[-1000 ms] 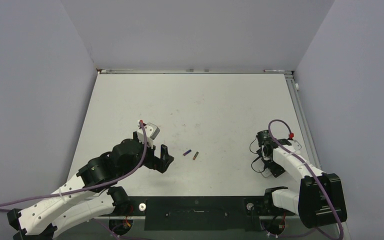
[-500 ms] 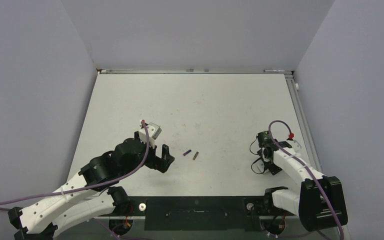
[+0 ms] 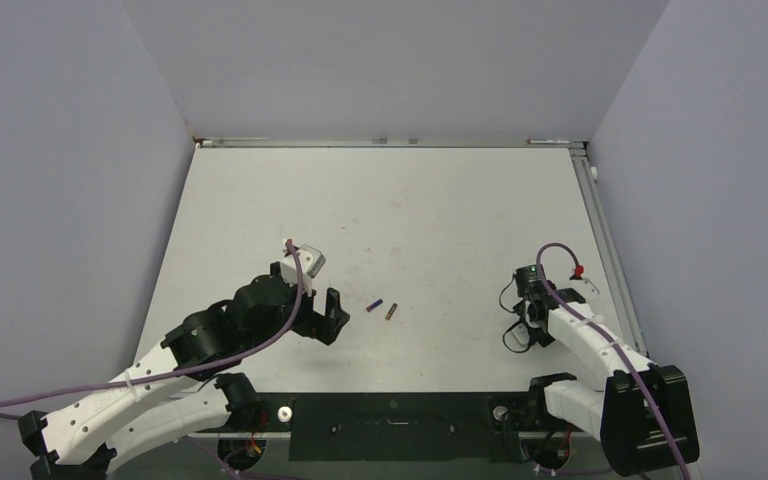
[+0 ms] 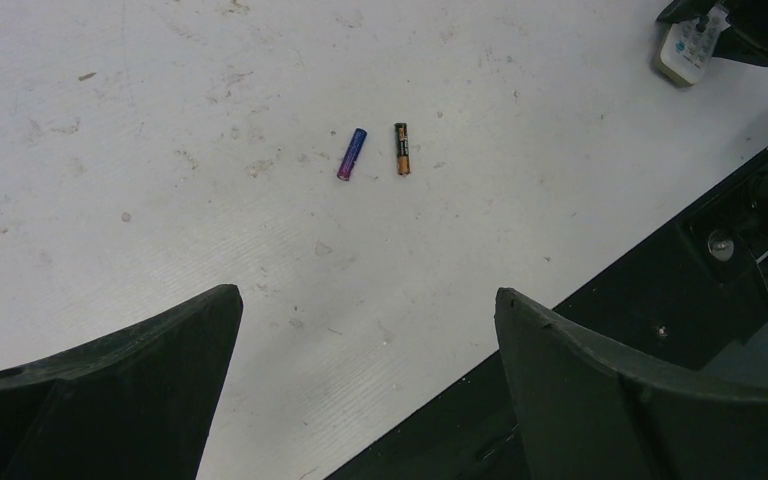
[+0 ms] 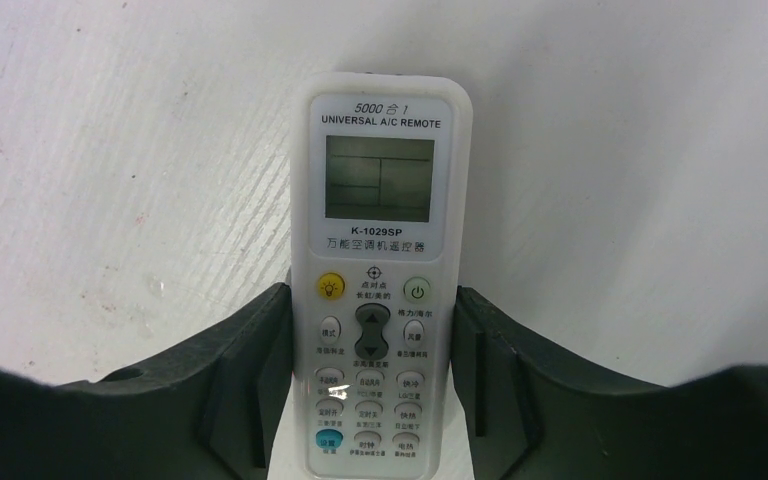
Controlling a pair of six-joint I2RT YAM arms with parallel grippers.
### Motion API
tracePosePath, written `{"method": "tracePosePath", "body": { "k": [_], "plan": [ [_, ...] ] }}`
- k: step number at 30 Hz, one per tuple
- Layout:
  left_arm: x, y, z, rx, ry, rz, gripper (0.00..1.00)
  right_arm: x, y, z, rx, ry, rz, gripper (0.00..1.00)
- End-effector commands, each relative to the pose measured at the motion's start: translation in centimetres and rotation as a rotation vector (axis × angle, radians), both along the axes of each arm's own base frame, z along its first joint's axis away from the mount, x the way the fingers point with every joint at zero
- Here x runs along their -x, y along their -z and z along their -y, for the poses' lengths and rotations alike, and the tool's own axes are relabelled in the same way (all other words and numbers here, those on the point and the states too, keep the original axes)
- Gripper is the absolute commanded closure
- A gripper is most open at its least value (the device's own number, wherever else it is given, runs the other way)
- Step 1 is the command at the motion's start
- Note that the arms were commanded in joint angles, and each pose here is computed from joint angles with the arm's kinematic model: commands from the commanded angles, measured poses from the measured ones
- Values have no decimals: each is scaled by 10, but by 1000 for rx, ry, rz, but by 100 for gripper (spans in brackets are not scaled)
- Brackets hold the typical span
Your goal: Load the batteries into the remote control
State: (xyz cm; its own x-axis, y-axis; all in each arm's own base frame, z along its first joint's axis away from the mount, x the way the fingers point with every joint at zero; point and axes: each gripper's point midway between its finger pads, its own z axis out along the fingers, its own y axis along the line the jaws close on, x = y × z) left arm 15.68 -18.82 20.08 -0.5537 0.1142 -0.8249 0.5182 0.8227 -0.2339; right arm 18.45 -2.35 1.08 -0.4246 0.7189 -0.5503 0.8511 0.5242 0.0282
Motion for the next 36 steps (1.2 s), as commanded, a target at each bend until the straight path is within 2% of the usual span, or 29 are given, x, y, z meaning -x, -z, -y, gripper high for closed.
{"method": "tracePosePath", "body": {
  "k": [1, 14, 27, 36],
  "plan": [
    [-3, -12, 2, 21, -6, 24, 4, -15, -1, -18, -67, -81, 52, 91],
    [-5, -7, 3, 3, -18, 9, 4, -50, -32, -57, -113, -342, 239, 91],
    [-7, -8, 1, 10, -39, 12, 4, -64, -55, -94, -58, -604, 300, 91],
    [-10, -4, 4, 10, -40, -15, 4, -67, -80, -138, -30, -883, 377, 92]
  ]
}}
